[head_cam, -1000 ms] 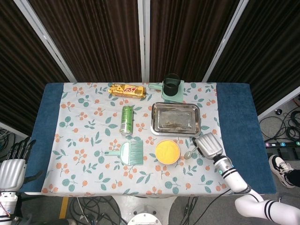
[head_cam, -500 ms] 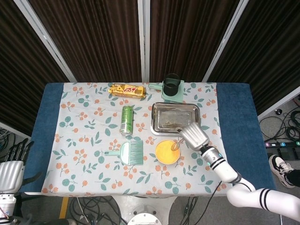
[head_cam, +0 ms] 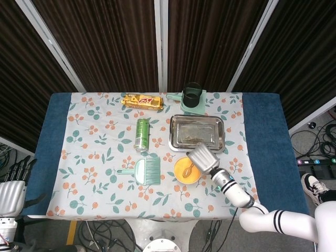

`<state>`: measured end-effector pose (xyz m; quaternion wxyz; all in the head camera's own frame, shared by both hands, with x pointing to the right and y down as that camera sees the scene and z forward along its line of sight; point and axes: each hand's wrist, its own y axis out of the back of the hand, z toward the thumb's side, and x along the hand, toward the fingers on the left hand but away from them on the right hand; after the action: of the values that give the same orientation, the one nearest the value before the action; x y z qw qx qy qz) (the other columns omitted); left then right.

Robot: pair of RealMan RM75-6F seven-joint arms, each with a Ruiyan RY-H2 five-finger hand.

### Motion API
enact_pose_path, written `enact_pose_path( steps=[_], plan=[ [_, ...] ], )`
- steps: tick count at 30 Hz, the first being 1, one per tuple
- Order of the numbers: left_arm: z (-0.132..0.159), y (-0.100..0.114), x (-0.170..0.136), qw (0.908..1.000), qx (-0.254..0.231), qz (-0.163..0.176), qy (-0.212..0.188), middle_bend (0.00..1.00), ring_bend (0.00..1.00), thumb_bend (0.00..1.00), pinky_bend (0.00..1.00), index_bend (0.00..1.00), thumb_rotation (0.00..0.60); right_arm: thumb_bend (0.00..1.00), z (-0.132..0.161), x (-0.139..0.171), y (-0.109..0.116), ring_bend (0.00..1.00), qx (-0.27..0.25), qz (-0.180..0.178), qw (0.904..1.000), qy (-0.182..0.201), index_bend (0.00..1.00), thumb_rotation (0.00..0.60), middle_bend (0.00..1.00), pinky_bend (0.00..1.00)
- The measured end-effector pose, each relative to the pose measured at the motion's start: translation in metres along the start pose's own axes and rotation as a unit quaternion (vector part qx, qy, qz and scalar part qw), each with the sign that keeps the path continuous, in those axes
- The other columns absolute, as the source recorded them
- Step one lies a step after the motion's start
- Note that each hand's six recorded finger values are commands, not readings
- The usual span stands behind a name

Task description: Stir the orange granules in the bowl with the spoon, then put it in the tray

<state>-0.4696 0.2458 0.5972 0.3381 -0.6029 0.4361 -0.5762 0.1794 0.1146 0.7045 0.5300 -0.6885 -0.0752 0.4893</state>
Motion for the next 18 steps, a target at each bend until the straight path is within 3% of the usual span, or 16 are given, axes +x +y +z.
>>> enact_pose_path(
  steps=[3,10,18],
  plan=[
    [-0.001,-0.0001,-0.0008,1.0,-0.001,0.0,0.001,0.07,0.07,0.01,0.1,0.1,0.6,0.15,0.003,0.0027,0.001,1.0,-0.007,0.001,1.0,0.002,0.41,0.6,0.99,1.0],
    [0.0008,0.001,0.0,1.0,0.001,0.002,-0.001,0.07,0.07,0.01,0.1,0.1,0.6,0.15,-0.0033,0.0096,0.0045,1.0,-0.015,0.0,0.9999,-0.002,0.39,0.6,0.99,1.0],
    [0.0017,0.0012,-0.0007,1.0,0.003,0.001,-0.001,0.07,0.07,0.01,0.1,0.1,0.6,0.23,-0.0027,0.0077,-0.0034,1.0,-0.016,0.011,0.9998,-0.001,0.45,0.6,0.99,1.0]
  ],
)
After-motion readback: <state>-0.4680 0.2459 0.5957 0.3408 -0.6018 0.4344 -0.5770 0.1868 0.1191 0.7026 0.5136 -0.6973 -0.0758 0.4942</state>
